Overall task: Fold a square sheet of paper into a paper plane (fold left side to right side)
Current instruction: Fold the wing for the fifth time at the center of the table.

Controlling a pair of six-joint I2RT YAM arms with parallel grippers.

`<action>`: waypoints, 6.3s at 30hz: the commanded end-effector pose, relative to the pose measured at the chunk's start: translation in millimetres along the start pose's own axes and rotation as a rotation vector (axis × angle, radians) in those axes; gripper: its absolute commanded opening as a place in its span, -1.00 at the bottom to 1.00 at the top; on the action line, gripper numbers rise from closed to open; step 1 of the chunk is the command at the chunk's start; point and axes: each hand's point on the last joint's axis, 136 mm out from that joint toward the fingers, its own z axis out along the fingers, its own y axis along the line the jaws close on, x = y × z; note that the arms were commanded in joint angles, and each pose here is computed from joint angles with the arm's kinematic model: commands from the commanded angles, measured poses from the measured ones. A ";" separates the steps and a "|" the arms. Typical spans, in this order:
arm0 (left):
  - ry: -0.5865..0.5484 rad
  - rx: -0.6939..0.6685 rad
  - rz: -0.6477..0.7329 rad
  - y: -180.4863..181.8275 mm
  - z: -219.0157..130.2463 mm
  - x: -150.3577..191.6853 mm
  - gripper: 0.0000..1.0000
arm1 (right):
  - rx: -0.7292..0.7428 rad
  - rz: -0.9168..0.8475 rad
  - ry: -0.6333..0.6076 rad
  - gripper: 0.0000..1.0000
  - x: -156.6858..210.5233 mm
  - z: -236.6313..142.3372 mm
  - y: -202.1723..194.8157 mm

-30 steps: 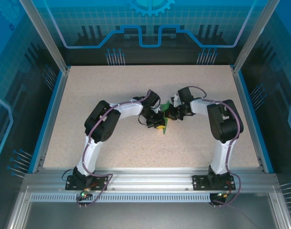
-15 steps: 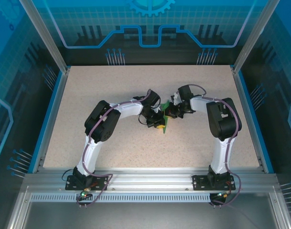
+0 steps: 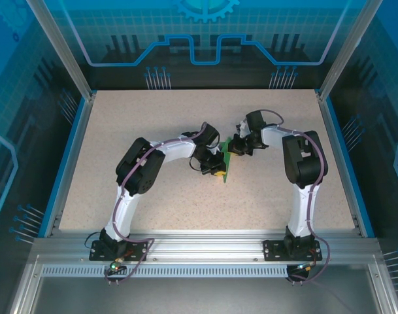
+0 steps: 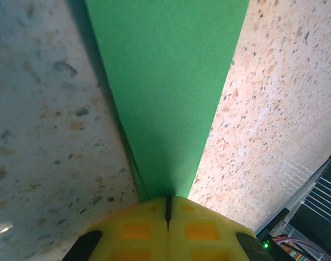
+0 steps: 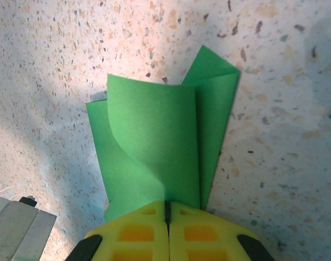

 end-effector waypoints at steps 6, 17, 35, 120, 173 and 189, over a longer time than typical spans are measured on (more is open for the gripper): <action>0.085 -0.135 -0.080 42.2 18.7 19.4 -1.00 | 0.048 -0.001 -0.075 -0.88 -38.4 -4.9 -21.8; 0.086 -0.137 -0.080 42.0 18.7 19.2 -1.00 | 0.042 0.017 -0.089 -0.88 -59.8 -7.7 -29.4; 0.079 -0.136 -0.071 39.3 16.9 19.2 -1.00 | -0.002 -0.014 -0.174 -0.87 -84.0 -46.0 -9.2; 0.124 -0.004 -0.015 -0.4 13.4 35.7 -0.81 | 0.020 0.106 0.138 -0.87 60.0 21.6 -16.9; 0.048 0.016 0.053 -18.7 -26.9 56.3 -0.83 | 0.034 0.118 0.139 -0.88 58.6 21.9 -22.3; -0.133 0.161 0.033 -26.3 -68.2 -24.7 -0.81 | 0.021 0.110 0.129 -0.89 57.5 18.9 -19.7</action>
